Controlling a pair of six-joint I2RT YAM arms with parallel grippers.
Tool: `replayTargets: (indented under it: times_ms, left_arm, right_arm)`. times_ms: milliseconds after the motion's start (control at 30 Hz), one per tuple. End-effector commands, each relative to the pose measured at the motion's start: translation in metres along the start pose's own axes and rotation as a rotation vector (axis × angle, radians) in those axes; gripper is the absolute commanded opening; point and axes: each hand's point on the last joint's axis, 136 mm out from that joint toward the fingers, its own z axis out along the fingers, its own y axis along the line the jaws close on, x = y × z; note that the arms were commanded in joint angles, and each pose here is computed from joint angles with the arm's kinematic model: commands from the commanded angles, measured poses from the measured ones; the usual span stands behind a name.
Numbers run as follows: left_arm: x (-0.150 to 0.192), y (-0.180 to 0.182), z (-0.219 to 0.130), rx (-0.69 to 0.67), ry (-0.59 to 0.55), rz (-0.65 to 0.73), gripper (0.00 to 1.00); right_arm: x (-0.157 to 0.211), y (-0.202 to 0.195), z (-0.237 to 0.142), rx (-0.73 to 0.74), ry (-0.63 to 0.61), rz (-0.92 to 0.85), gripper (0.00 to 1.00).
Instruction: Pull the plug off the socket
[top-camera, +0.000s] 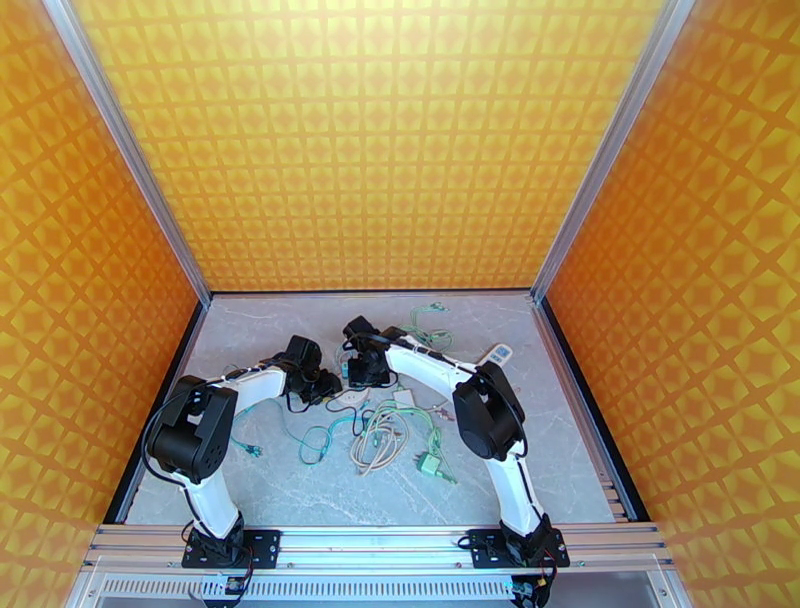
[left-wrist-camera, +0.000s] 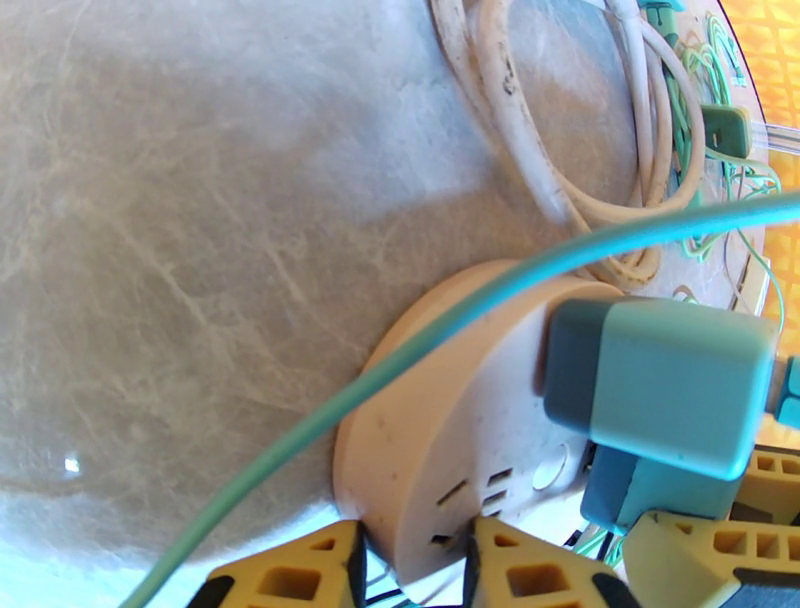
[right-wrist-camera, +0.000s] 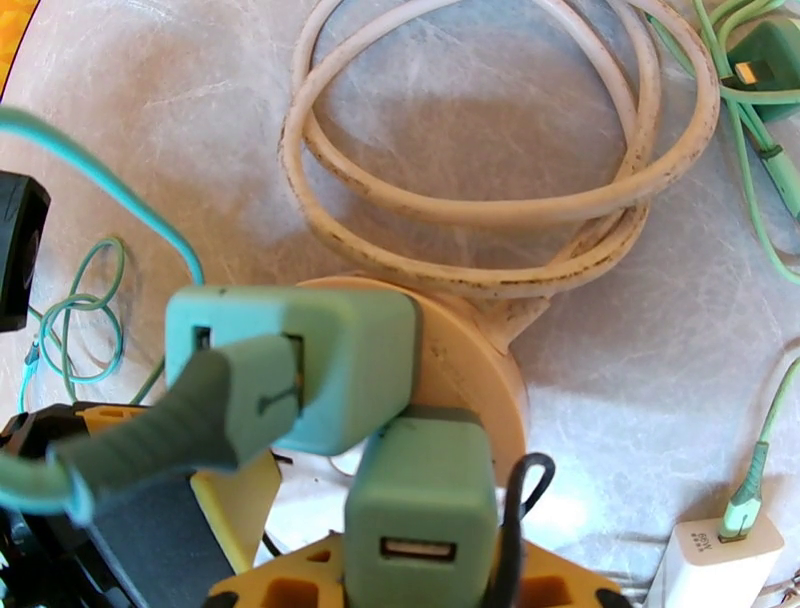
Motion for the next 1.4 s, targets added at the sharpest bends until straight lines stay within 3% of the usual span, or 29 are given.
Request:
replayTargets:
  times_ms: [0, 267, 400, 600, 800, 967, 1133, 1367]
  left_arm:
    - [0.081, 0.102, 0.025, -0.354, 0.245, -0.097, 0.28]
    - [0.08, 0.101, 0.024, -0.355, 0.246, -0.097, 0.28]
    - [0.081, 0.101, 0.024, -0.355, 0.246, -0.095, 0.28]
    - [0.084, 0.104, 0.024, -0.36, 0.254, -0.095, 0.28]
    - [0.088, 0.109, 0.025, -0.368, 0.26, -0.099, 0.28]
    - [0.09, 0.111, 0.026, -0.37, 0.263, -0.101, 0.28]
    - [0.09, 0.111, 0.026, -0.368, 0.263, -0.099, 0.28]
    - [0.09, 0.111, 0.027, -0.371, 0.266, -0.097, 0.28]
  right_arm:
    - [-0.017, 0.057, -0.034, -0.153, -0.085, -0.046, 0.26]
    - [0.033, 0.102, 0.0, 0.018, 0.024, -0.302, 0.26]
    - [0.043, 0.108, 0.008, 0.019, 0.052, -0.315, 0.26]
    - [0.021, 0.097, -0.012, -0.002, -0.014, -0.28, 0.25]
    - [-0.018, 0.061, -0.039, -0.122, -0.086, -0.093, 0.25]
    - [-0.03, 0.041, -0.043, -0.219, -0.097, 0.039, 0.25]
    - [-0.026, 0.047, -0.04, -0.211, -0.088, 0.019, 0.25]
    - [-0.002, 0.079, -0.027, -0.06, -0.041, -0.183, 0.25]
